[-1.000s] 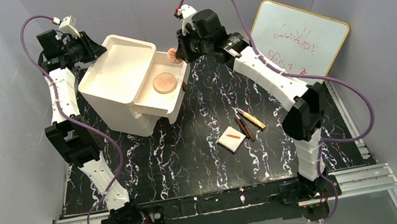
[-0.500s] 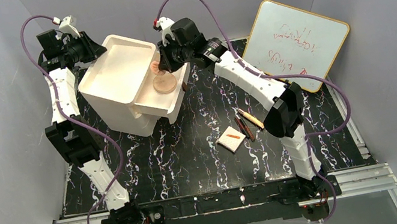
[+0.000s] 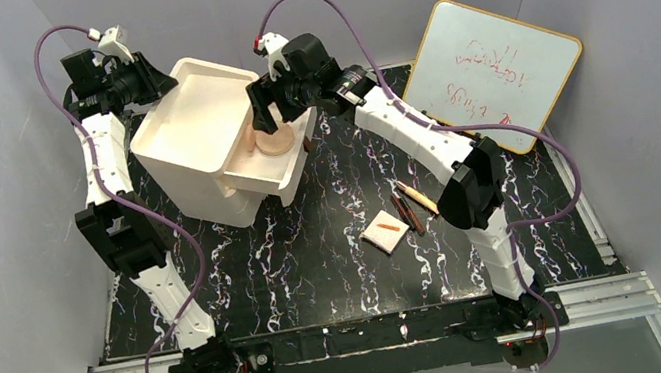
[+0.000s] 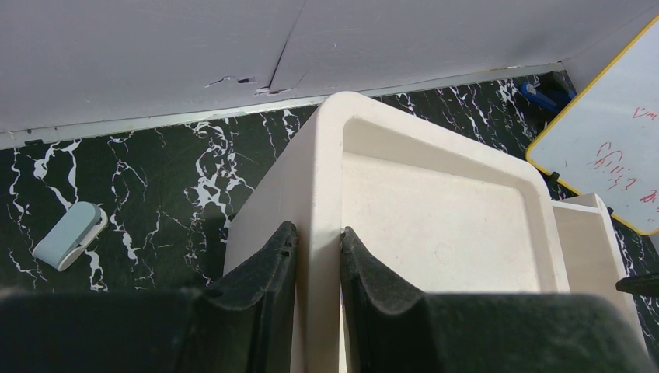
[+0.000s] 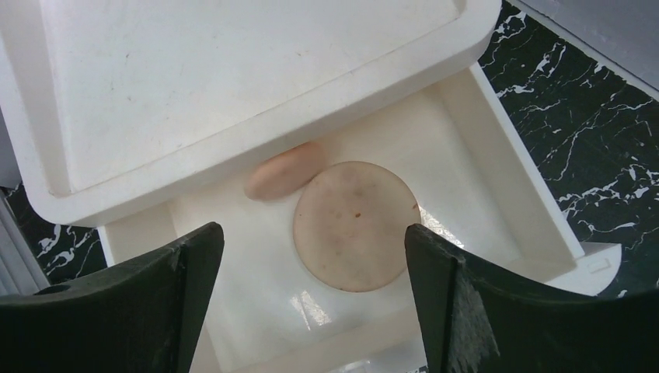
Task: Organize the makeup
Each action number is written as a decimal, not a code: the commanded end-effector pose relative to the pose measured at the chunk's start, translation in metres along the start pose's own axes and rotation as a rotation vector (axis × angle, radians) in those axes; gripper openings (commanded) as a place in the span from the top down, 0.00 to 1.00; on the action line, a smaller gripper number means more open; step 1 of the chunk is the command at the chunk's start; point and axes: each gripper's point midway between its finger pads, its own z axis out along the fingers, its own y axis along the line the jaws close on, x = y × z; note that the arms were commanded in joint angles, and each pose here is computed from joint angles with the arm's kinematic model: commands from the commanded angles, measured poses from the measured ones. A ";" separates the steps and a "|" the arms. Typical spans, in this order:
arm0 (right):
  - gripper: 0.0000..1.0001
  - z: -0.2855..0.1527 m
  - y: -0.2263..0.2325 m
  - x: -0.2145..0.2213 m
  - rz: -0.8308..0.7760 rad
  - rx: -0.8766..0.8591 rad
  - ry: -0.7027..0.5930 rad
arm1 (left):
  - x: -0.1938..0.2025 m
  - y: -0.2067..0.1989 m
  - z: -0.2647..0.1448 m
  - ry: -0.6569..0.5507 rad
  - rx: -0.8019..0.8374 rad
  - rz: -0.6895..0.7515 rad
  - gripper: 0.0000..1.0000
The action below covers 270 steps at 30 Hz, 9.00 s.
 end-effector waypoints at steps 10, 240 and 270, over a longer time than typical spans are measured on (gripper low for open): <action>0.02 -0.086 -0.015 -0.028 -0.179 0.159 -0.187 | 0.018 -0.005 -0.018 0.075 -0.042 -0.052 1.00; 0.02 -0.131 -0.057 0.345 0.070 0.148 0.542 | 0.068 -0.047 0.015 0.247 0.026 0.041 1.00; 0.69 -0.112 -0.040 0.279 -0.167 0.400 0.548 | 0.066 -0.046 0.012 0.247 0.012 0.055 1.00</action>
